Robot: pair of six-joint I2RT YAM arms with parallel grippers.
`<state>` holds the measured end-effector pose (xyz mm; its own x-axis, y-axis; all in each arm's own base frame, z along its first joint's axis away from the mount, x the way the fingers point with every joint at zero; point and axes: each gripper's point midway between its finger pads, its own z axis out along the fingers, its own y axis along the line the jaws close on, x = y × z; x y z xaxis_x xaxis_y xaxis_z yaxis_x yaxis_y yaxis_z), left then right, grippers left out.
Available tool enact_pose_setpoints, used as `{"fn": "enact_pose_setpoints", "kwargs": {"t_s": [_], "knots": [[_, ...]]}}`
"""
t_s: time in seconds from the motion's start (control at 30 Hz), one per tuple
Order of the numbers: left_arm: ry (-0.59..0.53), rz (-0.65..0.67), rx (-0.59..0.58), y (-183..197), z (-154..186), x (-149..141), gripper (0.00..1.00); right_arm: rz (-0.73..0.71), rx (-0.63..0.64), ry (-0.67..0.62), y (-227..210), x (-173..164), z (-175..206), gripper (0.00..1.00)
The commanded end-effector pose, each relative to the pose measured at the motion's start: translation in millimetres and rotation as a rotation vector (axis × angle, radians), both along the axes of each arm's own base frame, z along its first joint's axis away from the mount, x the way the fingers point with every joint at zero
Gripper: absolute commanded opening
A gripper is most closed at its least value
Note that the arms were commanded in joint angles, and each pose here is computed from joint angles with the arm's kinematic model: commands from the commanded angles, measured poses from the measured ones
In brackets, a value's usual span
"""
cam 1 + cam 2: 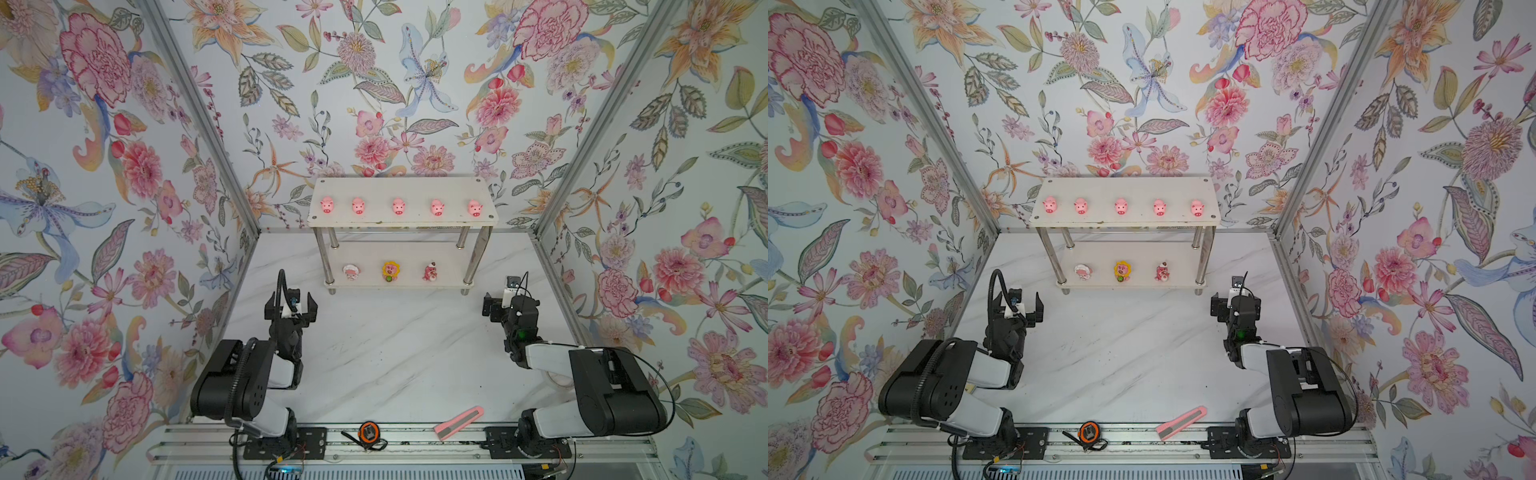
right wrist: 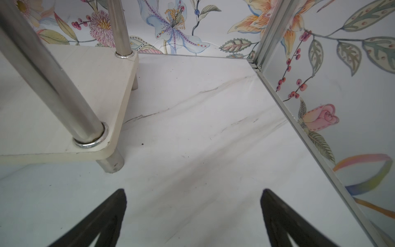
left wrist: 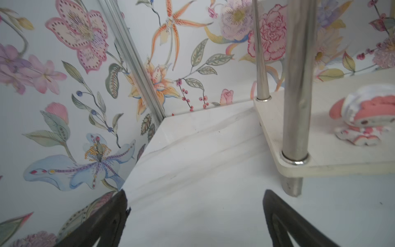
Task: Organize plastic toys on shelves
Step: Reset both arms
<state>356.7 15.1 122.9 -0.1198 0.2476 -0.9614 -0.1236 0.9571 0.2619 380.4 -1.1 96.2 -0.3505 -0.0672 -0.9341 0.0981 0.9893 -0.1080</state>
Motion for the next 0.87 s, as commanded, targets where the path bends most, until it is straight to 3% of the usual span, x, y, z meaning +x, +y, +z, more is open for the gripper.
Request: {"fn": "enact_pose_setpoints", "kwargs": {"t_s": [0.0,0.07,0.13,0.2,0.5,0.83], "knots": [[-0.098,-0.024,-0.065,-4,20,1,0.99,-0.018,0.025,-0.161,-12,3,14,0.99],[-0.069,-0.019,-0.066,-3,16,8,0.99,-0.009,0.05,-0.106,-11,3,9,0.99],[-0.031,-0.012,-0.068,-2,8,9,0.99,0.031,0.043,-0.144,-6,4,13,0.99],[-0.04,0.003,-0.071,0,15,19,0.99,0.054,0.061,-0.105,-4,5,8,0.99],[-0.072,0.085,-0.09,14,18,11,0.99,0.078,0.047,-0.115,2,6,9,0.99],[-0.072,0.092,-0.091,15,18,11,0.99,0.095,0.054,-0.111,3,7,9,0.99]]}}
